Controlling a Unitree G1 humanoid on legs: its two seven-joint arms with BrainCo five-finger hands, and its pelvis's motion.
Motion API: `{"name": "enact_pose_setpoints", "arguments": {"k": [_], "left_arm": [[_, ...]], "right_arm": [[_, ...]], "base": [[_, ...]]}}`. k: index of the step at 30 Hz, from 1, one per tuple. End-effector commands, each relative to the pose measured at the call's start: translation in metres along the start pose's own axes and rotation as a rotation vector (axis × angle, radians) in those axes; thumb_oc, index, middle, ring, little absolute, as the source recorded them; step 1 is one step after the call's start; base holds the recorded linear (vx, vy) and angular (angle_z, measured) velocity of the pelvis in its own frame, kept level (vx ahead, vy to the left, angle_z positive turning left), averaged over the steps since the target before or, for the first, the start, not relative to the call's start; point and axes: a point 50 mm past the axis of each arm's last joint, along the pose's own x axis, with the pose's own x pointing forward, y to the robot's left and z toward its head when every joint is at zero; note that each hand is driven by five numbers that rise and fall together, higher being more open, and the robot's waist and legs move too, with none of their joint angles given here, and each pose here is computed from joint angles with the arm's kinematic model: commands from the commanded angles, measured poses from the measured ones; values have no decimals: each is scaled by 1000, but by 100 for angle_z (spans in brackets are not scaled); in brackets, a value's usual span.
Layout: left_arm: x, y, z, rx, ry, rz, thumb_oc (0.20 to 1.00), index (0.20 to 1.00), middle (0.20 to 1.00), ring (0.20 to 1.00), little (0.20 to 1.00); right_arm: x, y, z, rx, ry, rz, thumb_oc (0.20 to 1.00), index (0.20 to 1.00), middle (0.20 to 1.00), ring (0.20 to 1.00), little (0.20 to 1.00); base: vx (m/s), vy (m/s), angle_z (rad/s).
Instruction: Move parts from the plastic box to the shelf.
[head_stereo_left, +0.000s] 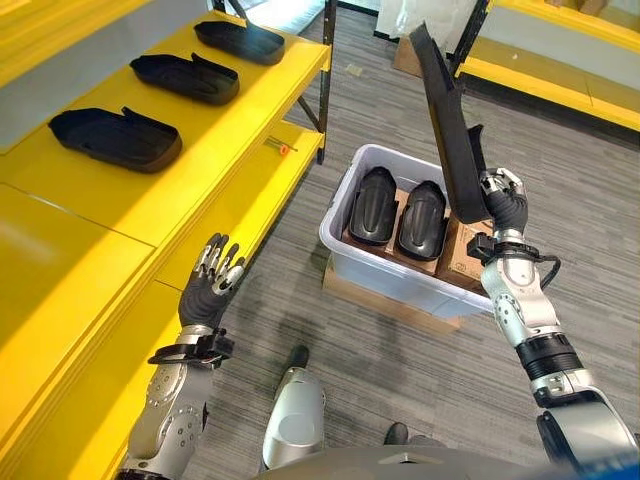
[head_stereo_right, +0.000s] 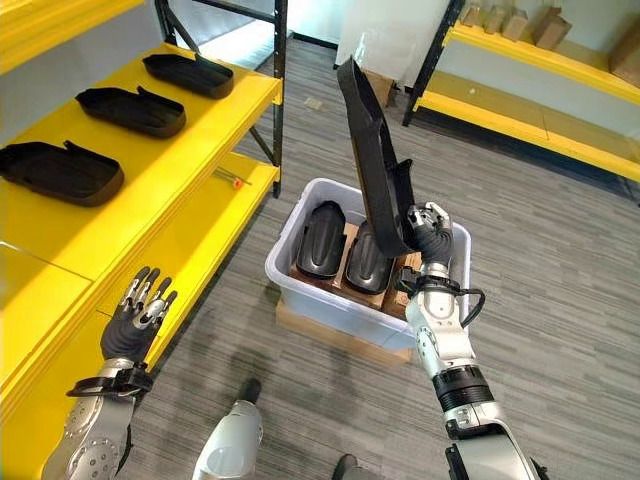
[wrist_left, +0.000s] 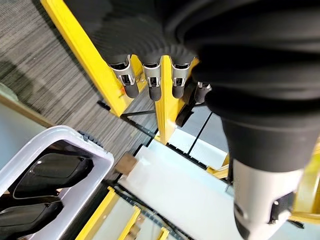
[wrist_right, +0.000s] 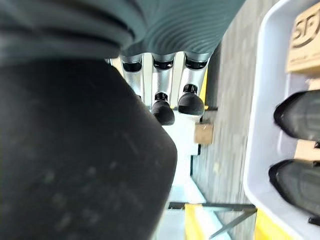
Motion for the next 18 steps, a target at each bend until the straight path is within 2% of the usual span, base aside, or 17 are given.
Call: {"name": "enact_pose_setpoints", "arguments": {"k": [1,6,11,18], "left_arm": [[-6,3,2,53,9,-33,1000,1000,1000,1000,1000],[-10,6,-6,38,38,-13,1000,1000,1000,1000,1000],[-9,8,-16,11,55,26,1000,1000,1000,1000,1000],[-5,0,-14,-18,30,0,1000,1000,1000,1000,1000]], "right_arm": [[8,0,29,67,-161,-3,200,200,200,200,200],[12,3,33,72,-172,3,200,200,200,200,200],[5,-18,36,20,-186,-29,200,200,200,200,200],[-12,-40,28,19,-161,-94,200,200,200,200,200]], "base": [[-40,-63,30],[-116,-66,40],[-163,32,69],[12,190,62]]}}
